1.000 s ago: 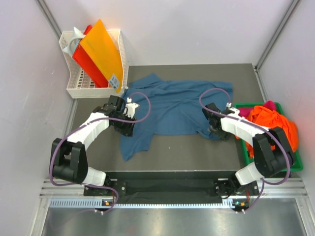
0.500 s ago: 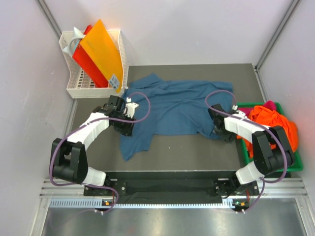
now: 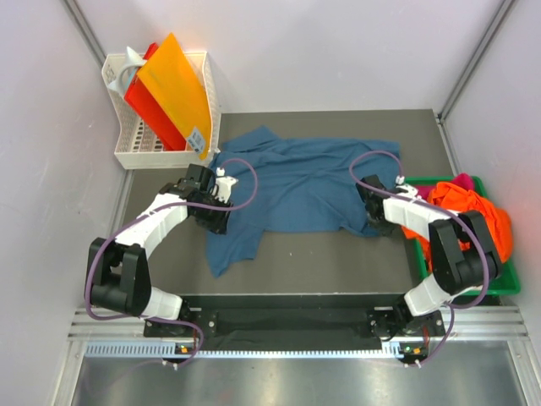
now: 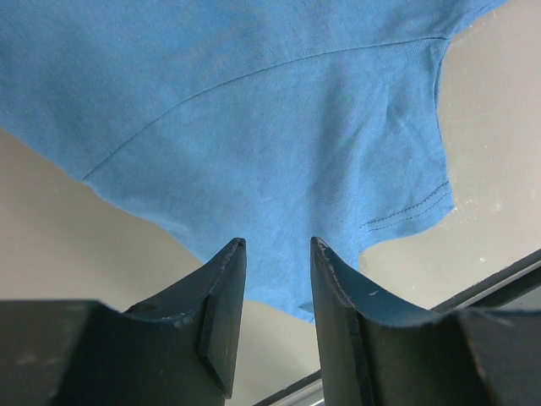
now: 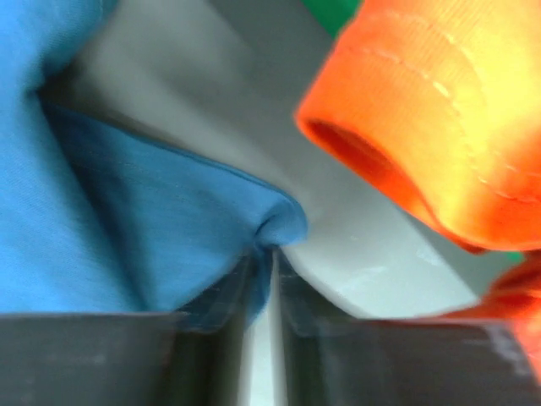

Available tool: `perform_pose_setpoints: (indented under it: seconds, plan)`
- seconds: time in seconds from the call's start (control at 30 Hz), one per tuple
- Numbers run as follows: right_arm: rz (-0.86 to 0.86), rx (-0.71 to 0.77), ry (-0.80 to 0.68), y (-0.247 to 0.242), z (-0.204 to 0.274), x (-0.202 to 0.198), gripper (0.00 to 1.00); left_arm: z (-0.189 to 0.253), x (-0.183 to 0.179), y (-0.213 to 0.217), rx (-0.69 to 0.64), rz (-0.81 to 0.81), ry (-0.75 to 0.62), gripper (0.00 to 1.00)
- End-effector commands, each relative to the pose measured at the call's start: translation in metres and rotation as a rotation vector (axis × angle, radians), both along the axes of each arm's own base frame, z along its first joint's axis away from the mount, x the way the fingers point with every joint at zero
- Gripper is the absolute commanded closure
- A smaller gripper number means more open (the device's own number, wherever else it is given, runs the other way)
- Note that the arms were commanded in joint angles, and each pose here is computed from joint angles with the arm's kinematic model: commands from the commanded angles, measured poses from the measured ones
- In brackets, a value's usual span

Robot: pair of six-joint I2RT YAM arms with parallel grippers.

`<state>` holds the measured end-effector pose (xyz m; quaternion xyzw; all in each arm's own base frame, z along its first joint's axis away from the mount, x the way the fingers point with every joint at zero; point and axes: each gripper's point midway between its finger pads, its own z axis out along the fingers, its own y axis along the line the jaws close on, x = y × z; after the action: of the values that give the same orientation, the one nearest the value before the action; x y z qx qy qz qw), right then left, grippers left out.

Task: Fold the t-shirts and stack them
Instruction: Flatten out the tshirt

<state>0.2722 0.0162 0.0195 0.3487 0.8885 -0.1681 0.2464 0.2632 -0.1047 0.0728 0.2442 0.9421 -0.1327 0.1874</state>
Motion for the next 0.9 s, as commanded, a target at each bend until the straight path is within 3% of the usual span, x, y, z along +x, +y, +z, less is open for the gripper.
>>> perform_pose_setpoints:
  seconds: [0.0, 0.5, 0.6, 0.63, 0.73, 0.87]
  plan:
    - [-0.016, -0.016, 0.086, -0.01, -0.02, -0.018, 1.0, 0.012, 0.011, -0.005, -0.021, 0.008, -0.05, 0.59]
    - [0.007, 0.042, 0.015, -0.001, -0.006, -0.037, 1.0, 0.023, 0.017, -0.002, -0.003, 0.025, -0.077, 0.58]
    - [0.023, 0.033, 0.001, 0.0, 0.002, -0.035, 1.0, 0.024, 0.015, 0.014, 0.094, -0.034, -0.084, 0.56]
    - [0.031, 0.026, -0.005, 0.001, 0.005, -0.034, 1.0, 0.024, 0.011, 0.021, 0.132, -0.048, -0.081, 0.51]
    - [0.044, 0.019, -0.017, 0.002, 0.012, -0.03, 1.0, 0.02, -0.004, 0.036, 0.211, -0.156, -0.062, 0.25]
    - [0.065, 0.018, -0.03, 0.007, 0.017, -0.024, 1.0, 0.014, -0.029, 0.044, 0.239, -0.235, 0.005, 0.25]
